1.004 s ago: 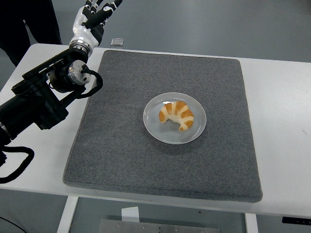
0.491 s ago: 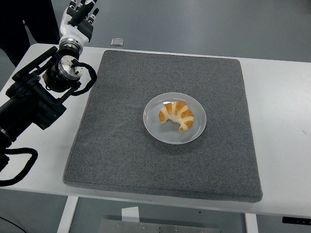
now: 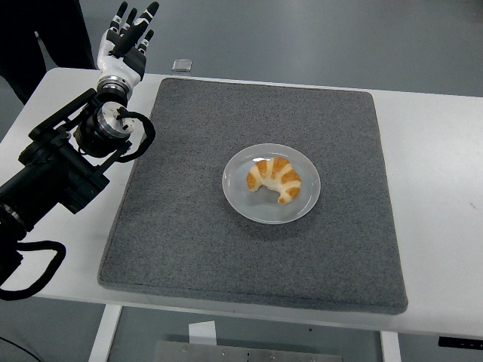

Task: Place the bread on the plate

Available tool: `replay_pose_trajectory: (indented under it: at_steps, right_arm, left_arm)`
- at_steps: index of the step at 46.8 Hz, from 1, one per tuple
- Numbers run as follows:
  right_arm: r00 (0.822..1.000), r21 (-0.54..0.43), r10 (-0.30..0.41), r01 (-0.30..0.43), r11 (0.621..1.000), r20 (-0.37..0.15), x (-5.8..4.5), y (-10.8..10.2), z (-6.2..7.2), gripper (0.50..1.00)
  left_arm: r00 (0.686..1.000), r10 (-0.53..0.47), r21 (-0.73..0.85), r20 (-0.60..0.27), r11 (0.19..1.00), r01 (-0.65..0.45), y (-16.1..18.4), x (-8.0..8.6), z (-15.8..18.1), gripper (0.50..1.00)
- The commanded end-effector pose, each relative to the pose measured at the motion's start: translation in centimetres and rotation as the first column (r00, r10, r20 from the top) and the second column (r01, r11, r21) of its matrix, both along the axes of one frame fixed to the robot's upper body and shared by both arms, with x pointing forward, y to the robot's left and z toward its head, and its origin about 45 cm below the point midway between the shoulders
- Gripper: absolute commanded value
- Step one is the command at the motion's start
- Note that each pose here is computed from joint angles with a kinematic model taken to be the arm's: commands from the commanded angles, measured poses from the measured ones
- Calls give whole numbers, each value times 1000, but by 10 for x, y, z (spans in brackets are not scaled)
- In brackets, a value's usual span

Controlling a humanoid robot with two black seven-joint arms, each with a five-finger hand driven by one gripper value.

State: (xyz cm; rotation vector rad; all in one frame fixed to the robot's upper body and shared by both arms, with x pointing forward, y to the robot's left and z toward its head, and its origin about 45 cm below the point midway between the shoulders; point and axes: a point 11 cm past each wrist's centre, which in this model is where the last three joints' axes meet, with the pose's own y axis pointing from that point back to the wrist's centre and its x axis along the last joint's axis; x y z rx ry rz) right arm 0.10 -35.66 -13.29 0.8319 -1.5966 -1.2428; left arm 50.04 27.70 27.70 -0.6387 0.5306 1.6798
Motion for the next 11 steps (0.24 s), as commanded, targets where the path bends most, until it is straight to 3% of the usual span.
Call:
replay_pose_trajectory:
  at_steps: [1,11]
  right_arm:
    - [1000,0,0,0,1000,-2,0,0,0,954]
    - [1000,1,-2,2,1000,-1,0,0,0,952]
  left_arm:
    - [1000,1,-22,24,1000,0,2,1,5,996]
    - [999,23,-39,33,999,-22,9,2,7,996]
